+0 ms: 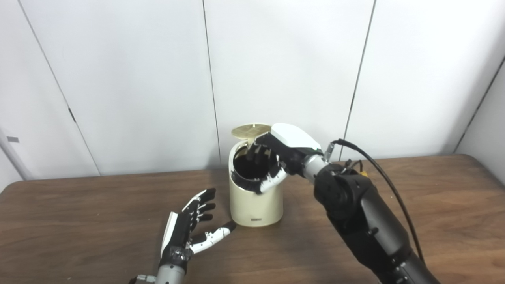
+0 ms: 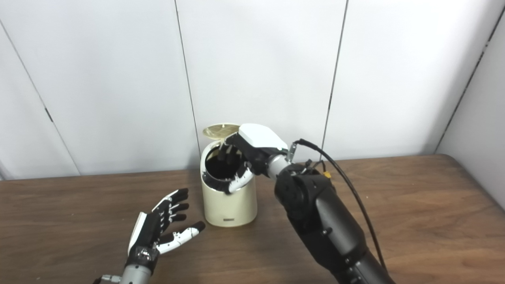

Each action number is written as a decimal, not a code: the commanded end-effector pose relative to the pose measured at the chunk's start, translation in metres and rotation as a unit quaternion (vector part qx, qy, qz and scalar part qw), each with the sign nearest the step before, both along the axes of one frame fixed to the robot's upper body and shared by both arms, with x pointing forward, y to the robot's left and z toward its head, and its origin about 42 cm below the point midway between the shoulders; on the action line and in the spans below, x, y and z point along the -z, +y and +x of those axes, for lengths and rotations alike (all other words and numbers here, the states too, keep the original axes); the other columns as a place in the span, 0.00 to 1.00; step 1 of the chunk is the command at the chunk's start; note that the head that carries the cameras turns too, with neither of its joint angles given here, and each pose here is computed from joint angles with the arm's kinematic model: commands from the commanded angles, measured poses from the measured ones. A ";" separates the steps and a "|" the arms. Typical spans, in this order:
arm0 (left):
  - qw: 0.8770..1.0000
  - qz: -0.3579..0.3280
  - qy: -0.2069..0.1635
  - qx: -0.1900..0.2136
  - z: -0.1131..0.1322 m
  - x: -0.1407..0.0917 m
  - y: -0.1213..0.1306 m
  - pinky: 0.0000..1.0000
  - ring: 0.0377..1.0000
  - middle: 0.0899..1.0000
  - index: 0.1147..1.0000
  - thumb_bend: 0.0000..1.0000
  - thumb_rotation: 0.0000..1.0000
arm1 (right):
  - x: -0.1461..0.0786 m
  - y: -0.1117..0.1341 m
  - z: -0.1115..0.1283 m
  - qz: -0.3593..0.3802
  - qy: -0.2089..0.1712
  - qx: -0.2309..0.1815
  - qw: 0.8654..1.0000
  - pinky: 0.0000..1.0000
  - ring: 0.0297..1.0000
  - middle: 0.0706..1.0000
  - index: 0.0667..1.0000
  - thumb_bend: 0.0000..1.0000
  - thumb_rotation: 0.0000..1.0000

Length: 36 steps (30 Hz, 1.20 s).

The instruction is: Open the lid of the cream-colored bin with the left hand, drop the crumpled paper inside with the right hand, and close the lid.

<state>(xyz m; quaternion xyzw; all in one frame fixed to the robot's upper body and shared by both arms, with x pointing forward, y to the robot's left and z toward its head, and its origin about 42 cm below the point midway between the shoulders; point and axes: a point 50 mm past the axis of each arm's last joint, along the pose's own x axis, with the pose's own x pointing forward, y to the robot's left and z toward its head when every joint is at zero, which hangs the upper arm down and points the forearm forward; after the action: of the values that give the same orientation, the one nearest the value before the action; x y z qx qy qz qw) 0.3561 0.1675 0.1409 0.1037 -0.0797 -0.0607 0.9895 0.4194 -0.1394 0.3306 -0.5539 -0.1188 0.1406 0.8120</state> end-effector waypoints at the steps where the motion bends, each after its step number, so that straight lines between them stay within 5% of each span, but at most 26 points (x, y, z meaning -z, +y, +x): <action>1: 0.999 -0.003 -0.044 0.009 0.007 -0.020 -0.004 0.74 0.80 0.85 0.86 0.74 0.16 | -0.029 -0.007 -0.007 0.017 -0.057 0.001 0.998 0.32 0.40 0.43 0.47 0.53 0.00; 14: 0.999 -0.006 -0.042 0.009 0.006 -0.021 -0.002 0.76 0.81 0.85 0.86 0.74 0.16 | -0.022 -0.042 -0.042 0.151 -0.083 -0.011 0.985 0.39 0.47 0.44 0.47 0.53 0.00; 16: 0.999 -0.005 -0.042 0.010 0.006 -0.021 -0.002 0.77 0.82 0.85 0.86 0.74 0.17 | -0.012 -0.050 -0.051 0.185 -0.088 -0.003 0.979 0.41 0.46 0.53 0.46 0.52 0.06; 18: 0.999 -0.005 -0.044 0.011 0.006 -0.021 -0.002 0.77 0.81 0.85 0.86 0.75 0.18 | -0.003 -0.057 -0.059 0.200 -0.094 0.004 0.975 0.41 0.48 0.64 0.63 0.76 0.02; 20: 0.999 -0.007 -0.046 0.012 0.006 -0.022 -0.002 0.76 0.81 0.85 0.85 0.75 0.17 | 0.005 -0.063 -0.064 0.208 -0.094 0.010 0.973 0.42 0.51 0.70 0.72 0.84 0.02; 27: 0.999 -0.010 -0.048 0.015 0.006 -0.022 -0.001 0.75 0.81 0.84 0.85 0.76 0.18 | 0.049 -0.088 -0.070 0.276 -0.039 0.012 0.960 0.45 0.65 0.83 0.85 0.86 0.11; 36: 0.998 -0.012 -0.052 0.019 0.005 -0.024 0.000 0.73 0.81 0.85 0.85 0.76 0.17 | 0.110 -0.094 -0.071 0.344 0.004 0.000 0.939 0.59 0.73 0.91 0.88 0.91 0.16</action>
<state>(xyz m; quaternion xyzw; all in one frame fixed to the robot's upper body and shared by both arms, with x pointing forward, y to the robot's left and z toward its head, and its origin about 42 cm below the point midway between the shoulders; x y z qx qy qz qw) 0.3555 0.1701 0.1412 0.0952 -0.0795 -0.0702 0.9898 0.3441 -0.2373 0.2019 -0.2574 -0.0954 0.1016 0.9562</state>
